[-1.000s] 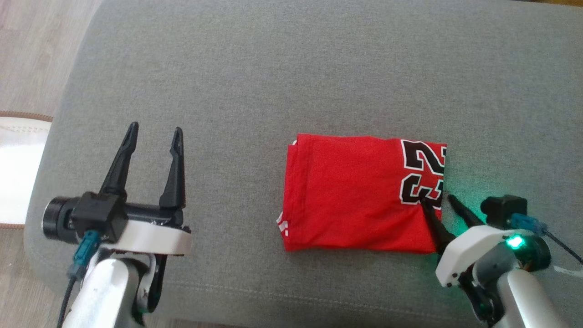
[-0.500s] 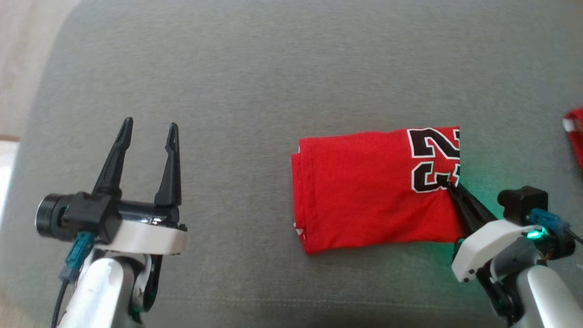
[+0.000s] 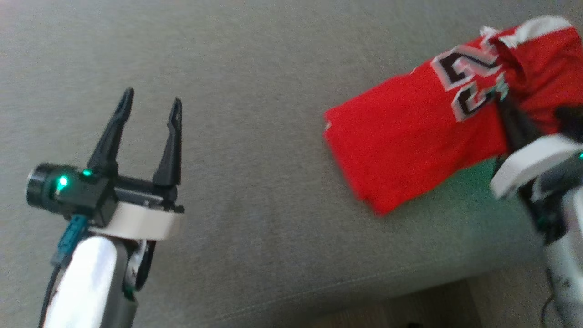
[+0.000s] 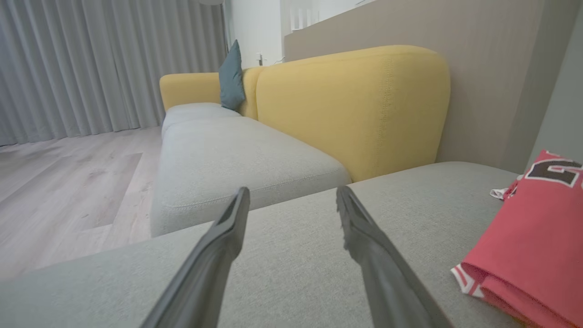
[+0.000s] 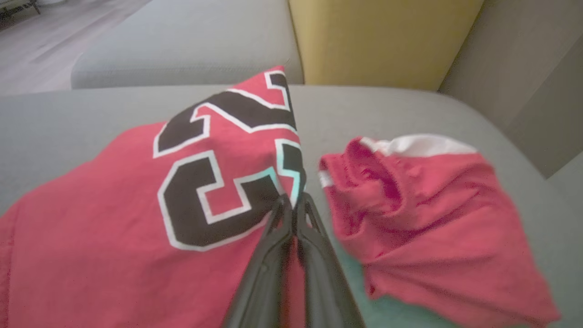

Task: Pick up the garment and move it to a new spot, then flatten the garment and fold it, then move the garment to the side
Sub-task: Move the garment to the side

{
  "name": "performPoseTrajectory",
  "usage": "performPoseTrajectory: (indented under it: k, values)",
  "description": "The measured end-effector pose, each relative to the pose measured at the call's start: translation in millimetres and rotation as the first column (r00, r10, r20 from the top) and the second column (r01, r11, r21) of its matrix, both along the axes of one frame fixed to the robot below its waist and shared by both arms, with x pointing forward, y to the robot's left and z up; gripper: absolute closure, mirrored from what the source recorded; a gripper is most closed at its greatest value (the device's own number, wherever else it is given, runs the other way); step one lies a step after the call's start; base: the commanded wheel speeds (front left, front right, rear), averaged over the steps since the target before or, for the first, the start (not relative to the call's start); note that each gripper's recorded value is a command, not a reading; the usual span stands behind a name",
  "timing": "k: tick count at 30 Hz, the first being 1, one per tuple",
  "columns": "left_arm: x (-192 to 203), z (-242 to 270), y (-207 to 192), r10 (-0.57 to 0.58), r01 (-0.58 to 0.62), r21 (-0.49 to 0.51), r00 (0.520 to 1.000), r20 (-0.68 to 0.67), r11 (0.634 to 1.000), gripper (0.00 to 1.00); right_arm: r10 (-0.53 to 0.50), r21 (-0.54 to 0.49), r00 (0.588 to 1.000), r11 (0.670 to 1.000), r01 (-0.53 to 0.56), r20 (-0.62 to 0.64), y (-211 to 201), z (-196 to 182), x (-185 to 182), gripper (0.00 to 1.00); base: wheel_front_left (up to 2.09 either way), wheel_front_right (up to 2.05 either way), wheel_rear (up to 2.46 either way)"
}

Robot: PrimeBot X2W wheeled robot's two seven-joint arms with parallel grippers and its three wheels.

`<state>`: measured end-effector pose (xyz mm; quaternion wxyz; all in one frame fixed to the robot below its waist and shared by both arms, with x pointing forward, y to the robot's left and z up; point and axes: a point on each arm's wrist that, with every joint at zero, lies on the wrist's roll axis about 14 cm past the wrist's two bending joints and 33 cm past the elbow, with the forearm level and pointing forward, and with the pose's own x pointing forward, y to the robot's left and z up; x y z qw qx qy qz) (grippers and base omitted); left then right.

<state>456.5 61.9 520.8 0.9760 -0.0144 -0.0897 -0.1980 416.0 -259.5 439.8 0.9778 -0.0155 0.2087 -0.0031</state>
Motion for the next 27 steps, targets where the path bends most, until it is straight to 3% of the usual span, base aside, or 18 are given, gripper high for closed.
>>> performPoseTrajectory:
  k: [4, 10, 25, 26, 27]
  values:
    - [19, -15, -25, -0.08, 0.08, -0.004, 0.997, -0.005, 0.997, 0.0, -0.127, -0.072, 0.99, 0.989, 0.131, 0.066, -61, 25, 19, 1.0, 0.0, 0.0, 0.0]
    - [31, -43, -48, -0.154, 0.154, -0.009, 0.987, -0.045, 0.988, 0.0, -0.263, -0.118, 0.958, 0.954, 0.276, 0.114, -119, 44, 21, 1.0, 0.0, 0.0, 0.0]
    - [49, -76, -77, -0.241, 0.237, -0.048, 0.967, -0.082, 0.97, 0.0, -0.435, -0.2, 0.897, 0.875, 0.441, 0.076, -179, 31, 0, 1.0, 0.0, 0.0, 0.0]
    - [51, -77, -77, -0.243, 0.24, -0.05, 0.967, -0.082, 0.97, 0.0, -0.448, -0.214, 0.891, 0.866, 0.452, 0.066, -182, 27, -2, 0.87, 0.0, 0.0, 0.0]
    - [52, -79, -77, -0.247, 0.243, -0.052, 0.966, -0.083, 0.969, 0.0, -0.47, -0.224, 0.882, 0.856, 0.466, 0.042, -186, 20, -6, 0.67, 0.0, 0.0, 0.0]
